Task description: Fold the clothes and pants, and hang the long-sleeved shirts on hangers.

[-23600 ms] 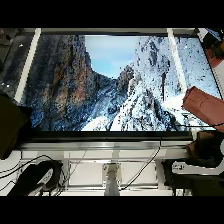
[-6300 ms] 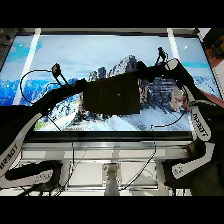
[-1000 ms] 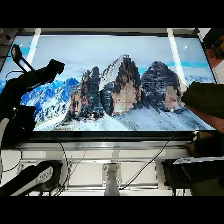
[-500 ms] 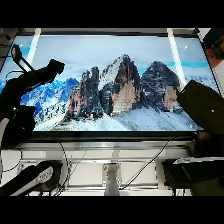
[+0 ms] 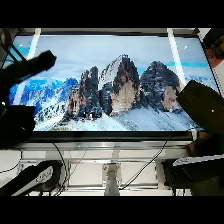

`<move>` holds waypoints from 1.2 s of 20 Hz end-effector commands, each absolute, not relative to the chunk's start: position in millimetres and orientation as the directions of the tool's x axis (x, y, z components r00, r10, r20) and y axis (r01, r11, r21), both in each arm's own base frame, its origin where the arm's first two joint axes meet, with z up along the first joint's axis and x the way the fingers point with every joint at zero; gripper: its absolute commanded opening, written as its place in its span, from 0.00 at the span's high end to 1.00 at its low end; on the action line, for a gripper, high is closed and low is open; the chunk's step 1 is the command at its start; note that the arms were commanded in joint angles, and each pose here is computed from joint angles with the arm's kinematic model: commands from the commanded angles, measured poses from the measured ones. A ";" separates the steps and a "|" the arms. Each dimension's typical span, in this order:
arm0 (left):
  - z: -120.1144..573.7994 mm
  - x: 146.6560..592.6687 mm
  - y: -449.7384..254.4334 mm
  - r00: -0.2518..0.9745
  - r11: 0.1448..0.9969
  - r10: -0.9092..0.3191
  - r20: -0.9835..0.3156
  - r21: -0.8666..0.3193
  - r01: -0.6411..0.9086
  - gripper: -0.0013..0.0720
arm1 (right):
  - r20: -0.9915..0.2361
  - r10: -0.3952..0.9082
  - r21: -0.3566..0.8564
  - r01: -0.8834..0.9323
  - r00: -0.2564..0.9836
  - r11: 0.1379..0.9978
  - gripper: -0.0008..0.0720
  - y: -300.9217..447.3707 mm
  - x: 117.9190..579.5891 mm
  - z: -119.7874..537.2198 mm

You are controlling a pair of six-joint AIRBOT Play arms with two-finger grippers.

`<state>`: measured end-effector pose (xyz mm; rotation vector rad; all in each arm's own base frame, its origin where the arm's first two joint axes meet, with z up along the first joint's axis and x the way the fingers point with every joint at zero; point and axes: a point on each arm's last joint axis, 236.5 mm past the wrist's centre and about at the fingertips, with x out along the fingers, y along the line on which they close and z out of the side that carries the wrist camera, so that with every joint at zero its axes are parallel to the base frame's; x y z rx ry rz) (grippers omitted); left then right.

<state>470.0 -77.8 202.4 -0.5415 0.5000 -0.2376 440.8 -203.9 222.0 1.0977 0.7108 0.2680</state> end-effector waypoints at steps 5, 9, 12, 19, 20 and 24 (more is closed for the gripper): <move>345.5 432.4 -79.0 0.861 0.847 -0.422 -0.285 -0.462 0.262 0.94 | -0.107 0.803 0.898 -0.289 0.587 0.331 0.97 1.5 482.5 333.2; 341.0 405.7 -53.5 0.836 0.862 -0.399 -0.376 -0.465 0.202 0.94 | -0.090 0.863 0.890 -0.350 0.496 0.294 0.97 56.6 466.4 350.9; 340.0 396.0 -41.1 0.836 0.871 -0.377 -0.397 -0.459 0.175 0.94 | -0.055 0.899 0.886 -0.394 0.434 0.244 0.96 88.2 454.4 365.0; 339.9 396.1 -41.1 0.836 0.871 -0.378 -0.397 -0.460 0.175 0.94 | -0.055 0.925 0.894 -0.393 0.377 0.214 0.96 118.3 449.9 360.5; 339.9 396.1 -41.1 0.836 0.871 -0.378 -0.397 -0.460 0.175 0.94 | -0.064 0.922 0.895 -0.387 0.381 0.222 0.96 117.4 451.5 357.4; 339.9 396.1 -41.1 0.836 0.871 -0.378 -0.397 -0.460 0.175 0.94 | -0.066 0.922 0.897 -0.382 0.382 0.223 0.96 117.1 452.1 355.6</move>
